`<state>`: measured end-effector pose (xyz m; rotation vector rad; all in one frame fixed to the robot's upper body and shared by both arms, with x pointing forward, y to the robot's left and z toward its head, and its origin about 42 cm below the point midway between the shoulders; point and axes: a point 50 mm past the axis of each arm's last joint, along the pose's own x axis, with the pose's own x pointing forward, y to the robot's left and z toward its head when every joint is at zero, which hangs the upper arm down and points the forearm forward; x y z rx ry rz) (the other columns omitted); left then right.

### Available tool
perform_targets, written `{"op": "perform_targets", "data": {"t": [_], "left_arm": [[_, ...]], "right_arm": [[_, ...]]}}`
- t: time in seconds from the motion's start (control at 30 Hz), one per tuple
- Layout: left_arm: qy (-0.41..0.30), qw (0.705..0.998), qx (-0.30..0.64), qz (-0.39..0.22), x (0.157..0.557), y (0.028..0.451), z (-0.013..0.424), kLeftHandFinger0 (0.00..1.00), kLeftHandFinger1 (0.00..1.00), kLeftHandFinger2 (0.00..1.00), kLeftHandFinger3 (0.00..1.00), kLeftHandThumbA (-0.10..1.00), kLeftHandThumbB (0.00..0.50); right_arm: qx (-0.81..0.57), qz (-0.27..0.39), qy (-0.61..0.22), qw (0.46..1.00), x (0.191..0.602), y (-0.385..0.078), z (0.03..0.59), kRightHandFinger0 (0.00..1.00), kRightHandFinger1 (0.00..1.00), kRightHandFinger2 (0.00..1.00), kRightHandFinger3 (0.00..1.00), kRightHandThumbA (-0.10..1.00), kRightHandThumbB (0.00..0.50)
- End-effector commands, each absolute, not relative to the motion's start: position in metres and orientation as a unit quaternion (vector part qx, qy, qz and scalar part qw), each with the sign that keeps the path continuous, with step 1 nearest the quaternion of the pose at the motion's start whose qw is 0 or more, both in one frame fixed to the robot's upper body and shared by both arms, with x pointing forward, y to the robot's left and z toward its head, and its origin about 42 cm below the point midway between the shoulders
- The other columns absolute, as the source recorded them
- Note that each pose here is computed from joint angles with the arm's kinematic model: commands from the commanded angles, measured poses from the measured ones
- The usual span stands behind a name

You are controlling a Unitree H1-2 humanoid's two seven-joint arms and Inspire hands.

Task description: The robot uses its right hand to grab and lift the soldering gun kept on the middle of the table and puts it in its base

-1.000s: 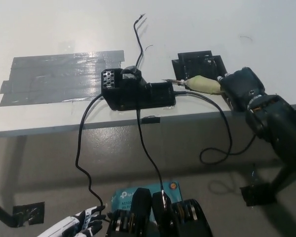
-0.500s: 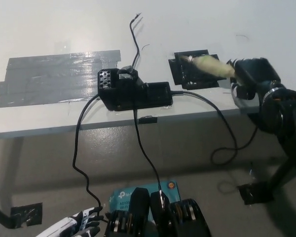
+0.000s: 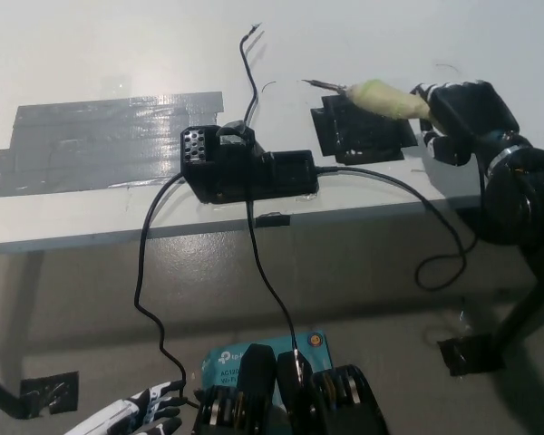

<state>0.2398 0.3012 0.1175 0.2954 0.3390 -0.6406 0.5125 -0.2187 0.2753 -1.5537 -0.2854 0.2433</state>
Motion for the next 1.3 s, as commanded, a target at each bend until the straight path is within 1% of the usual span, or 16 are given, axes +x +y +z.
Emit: {"op": "perform_targets", "data": {"t": [0.0,0.03,0.13,0.3,0.43,0.47,0.57,0.7,0.9,0.93,1.03,1.07,1.1,1.13,1.17,1.27], "left_arm": [[0.148,0.921,0.158,-0.325,0.238,0.308,0.124,1.0,1.0,1.0,1.0,0.67,0.132],[0.149,0.921,0.159,-0.324,0.238,0.307,0.124,1.0,1.0,1.0,1.0,0.67,0.136],[0.15,0.921,0.156,-0.324,0.239,0.307,0.125,1.0,1.0,1.0,1.0,0.67,0.146],[0.15,0.921,0.154,-0.324,0.239,0.307,0.125,1.0,1.0,1.0,1.0,0.65,0.116],[0.146,0.92,0.157,-0.328,0.239,0.307,0.125,1.0,1.0,1.0,1.0,0.64,0.086],[0.151,0.921,0.155,-0.325,0.239,0.307,0.124,1.0,1.0,1.0,1.0,0.64,0.111],[0.15,0.92,0.153,-0.327,0.239,0.307,0.124,1.0,1.0,1.0,1.0,0.67,0.125],[0.15,0.92,0.156,-0.326,0.239,0.307,0.125,1.0,1.0,1.0,1.0,0.67,0.134],[0.152,0.92,0.156,-0.326,0.239,0.308,0.124,1.0,1.0,1.0,1.0,0.67,0.144],[0.159,0.919,0.152,-0.328,0.234,0.307,0.121,1.0,1.0,1.0,1.0,0.67,0.15],[0.16,0.917,0.156,-0.329,0.233,0.308,0.122,1.0,1.0,1.0,1.0,0.68,0.137],[0.161,0.919,0.15,-0.328,0.234,0.308,0.121,1.0,1.0,1.0,1.0,0.65,0.117],[0.164,0.919,0.148,-0.327,0.233,0.307,0.119,1.0,1.0,1.0,1.0,0.64,0.121],[0.164,0.919,0.148,-0.327,0.233,0.307,0.119,1.0,1.0,1.0,1.0,0.64,0.121],[0.156,0.917,0.152,-0.334,0.234,0.308,0.119,1.0,1.0,1.0,1.0,0.65,0.092],[0.16,0.918,0.153,-0.328,0.234,0.309,0.123,1.0,1.0,1.0,1.0,0.65,0.102]], "right_arm": [[-0.744,0.114,-0.241,0.612,0.51,-0.207,0.321,0.0,0.14,0.53,0.44,-0.09,0.0],[-0.756,0.117,-0.256,0.591,0.508,-0.206,0.323,0.0,0.07,0.43,0.37,-0.02,0.0],[-0.757,0.125,-0.291,0.571,0.505,-0.203,0.331,0.0,0.0,0.26,0.17,-0.09,0.0],[-0.765,0.13,-0.313,0.547,0.504,-0.208,0.343,0.0,0.0,0.21,0.18,-0.1,0.026],[-0.765,0.129,-0.317,0.546,0.507,-0.215,0.345,0.0,0.0,0.18,0.03,-0.1,0.003],[-0.765,0.119,-0.322,0.544,0.51,-0.217,0.347,0.0,0.0,0.17,0.0,-0.1,0.004],[-0.776,0.111,-0.309,0.538,0.512,-0.218,0.349,0.0,0.0,0.29,0.05,-0.1,0.0],[-0.765,0.073,-0.276,0.576,0.517,-0.216,0.37,0.0,0.0,0.33,0.18,-0.02,0.0],[-0.745,0.046,-0.303,0.592,0.522,-0.219,0.387,0.0,0.0,0.31,0.12,-0.1,0.005],[-0.744,0.049,-0.306,0.592,0.519,-0.221,0.38,0.0,0.0,0.31,0.14,-0.1,0.042],[-0.746,0.046,-0.3,0.592,0.519,-0.218,0.383,0.0,0.0,0.31,0.18,-0.1,0.036],[-0.746,0.044,-0.297,0.594,0.517,-0.215,0.385,0.0,0.0,0.31,0.22,-0.1,0.11],[-0.742,0.043,-0.3,0.598,0.514,-0.216,0.386,0.0,0.0,0.32,0.18,-0.1,0.139],[-0.742,0.043,-0.3,0.598,0.514,-0.216,0.386,0.0,0.0,0.32,0.17,-0.1,0.138],[-0.739,0.047,-0.307,0.598,0.514,-0.215,0.386,0.0,0.0,0.33,0.02,-0.1,0.073],[-0.732,0.057,-0.31,0.604,0.511,-0.21,0.39,0.0,0.01,0.36,0.03,-0.1,0.023]]}}
